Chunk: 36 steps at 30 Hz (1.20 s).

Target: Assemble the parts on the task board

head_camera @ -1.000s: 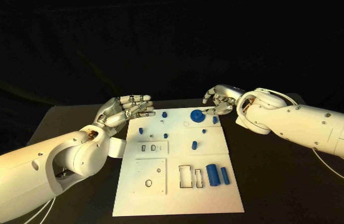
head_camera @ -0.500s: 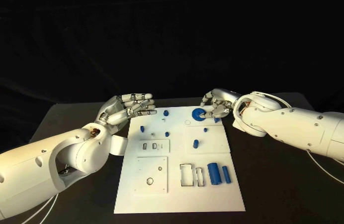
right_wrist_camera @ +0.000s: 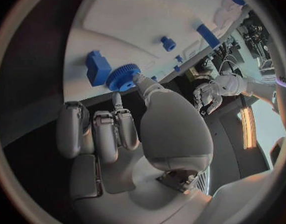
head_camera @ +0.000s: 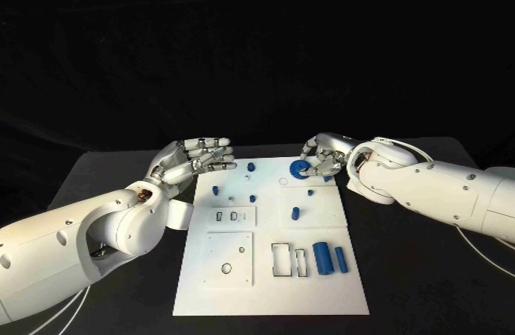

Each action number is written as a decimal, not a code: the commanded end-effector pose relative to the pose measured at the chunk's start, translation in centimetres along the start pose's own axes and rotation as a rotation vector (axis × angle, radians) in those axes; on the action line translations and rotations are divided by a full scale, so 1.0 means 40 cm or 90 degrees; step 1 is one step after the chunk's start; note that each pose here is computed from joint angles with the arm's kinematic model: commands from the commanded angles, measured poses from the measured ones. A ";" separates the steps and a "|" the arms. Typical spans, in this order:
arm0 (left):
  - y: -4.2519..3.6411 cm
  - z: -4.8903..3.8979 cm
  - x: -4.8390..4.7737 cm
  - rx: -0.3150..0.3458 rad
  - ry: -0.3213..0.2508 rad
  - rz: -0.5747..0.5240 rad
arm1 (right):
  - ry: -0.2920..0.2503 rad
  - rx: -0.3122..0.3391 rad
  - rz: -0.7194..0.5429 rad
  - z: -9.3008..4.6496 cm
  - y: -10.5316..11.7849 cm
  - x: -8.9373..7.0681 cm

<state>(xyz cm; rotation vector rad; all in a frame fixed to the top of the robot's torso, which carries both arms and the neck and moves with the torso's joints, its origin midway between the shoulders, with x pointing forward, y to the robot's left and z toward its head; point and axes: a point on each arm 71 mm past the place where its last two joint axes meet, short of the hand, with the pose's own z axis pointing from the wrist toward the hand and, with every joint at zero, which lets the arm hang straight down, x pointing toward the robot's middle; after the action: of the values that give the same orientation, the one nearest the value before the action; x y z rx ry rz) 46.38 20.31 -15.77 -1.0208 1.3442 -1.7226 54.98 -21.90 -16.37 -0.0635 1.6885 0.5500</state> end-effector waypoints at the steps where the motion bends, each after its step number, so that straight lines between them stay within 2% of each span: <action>1: -0.002 0.002 0.007 0.003 0.012 -0.008 | -0.001 -0.002 -0.018 0.003 0.004 0.004; 22: -0.001 0.002 0.006 -0.001 0.014 -0.008 | 0.015 -0.016 -0.066 0.008 0.015 0.025; 36: 0.000 0.003 0.005 -0.002 0.012 -0.007 | -0.048 -0.069 -0.100 0.002 0.044 0.024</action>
<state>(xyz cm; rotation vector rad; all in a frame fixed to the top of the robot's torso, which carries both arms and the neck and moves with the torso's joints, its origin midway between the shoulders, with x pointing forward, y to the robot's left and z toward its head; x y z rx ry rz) 46.44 20.32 -15.86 -1.0258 1.3538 -1.7187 54.45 -20.09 -16.48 -0.2037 1.5984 0.5365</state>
